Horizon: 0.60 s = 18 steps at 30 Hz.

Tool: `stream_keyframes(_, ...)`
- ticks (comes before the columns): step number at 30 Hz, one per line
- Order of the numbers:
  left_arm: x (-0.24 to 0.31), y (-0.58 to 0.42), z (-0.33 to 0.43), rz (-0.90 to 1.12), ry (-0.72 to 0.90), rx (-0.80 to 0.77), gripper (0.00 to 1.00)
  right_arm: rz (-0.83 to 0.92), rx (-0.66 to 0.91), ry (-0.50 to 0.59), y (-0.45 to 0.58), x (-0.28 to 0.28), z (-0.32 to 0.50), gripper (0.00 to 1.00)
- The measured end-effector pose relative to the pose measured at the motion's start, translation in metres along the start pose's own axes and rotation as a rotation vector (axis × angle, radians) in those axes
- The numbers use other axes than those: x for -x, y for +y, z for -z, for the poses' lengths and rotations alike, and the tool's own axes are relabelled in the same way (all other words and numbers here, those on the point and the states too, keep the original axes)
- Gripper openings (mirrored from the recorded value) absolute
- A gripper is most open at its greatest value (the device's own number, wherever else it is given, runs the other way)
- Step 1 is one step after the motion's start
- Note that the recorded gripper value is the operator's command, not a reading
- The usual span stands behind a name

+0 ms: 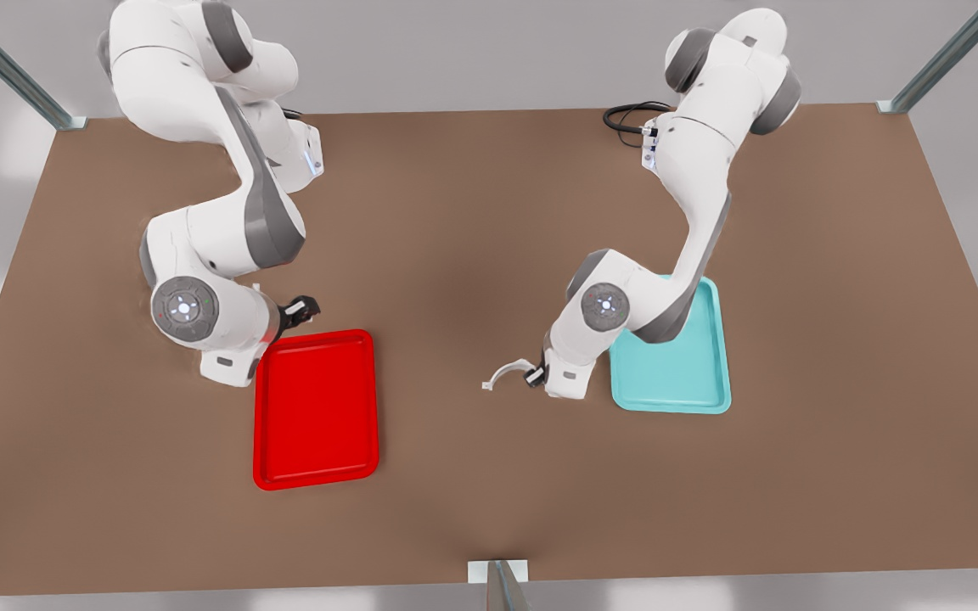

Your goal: Take the drainage pipe clamp from the left arm, pass it to the right arm, and place it in the plate on the right side

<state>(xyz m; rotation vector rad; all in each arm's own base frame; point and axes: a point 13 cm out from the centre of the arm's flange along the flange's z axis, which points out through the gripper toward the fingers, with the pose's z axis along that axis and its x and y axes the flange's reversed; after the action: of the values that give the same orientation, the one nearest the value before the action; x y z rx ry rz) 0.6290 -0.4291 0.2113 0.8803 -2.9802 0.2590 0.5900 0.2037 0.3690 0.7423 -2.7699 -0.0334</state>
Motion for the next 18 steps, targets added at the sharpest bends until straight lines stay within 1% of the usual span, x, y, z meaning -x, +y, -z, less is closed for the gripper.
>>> stream_keyframes(5,-0.065,-0.029,-0.02,0.027,0.04,0.065,0.21,0.189,0.012,-0.099,0.077,0.075,-0.047,1.0)
stream_keyframes(10,-0.089,-0.041,-0.02,0.094,0.056,0.095,0.21,0.395,-0.009,-0.244,0.102,0.126,-0.065,1.0)
stream_keyframes(13,-0.098,-0.047,-0.02,0.132,0.062,0.1,0.21,0.546,-0.024,-0.291,0.112,0.14,-0.082,1.0)
stream_keyframes(18,-0.106,-0.049,-0.027,0.186,0.069,0.112,0.21,0.763,-0.049,-0.32,0.125,0.14,-0.104,1.0)
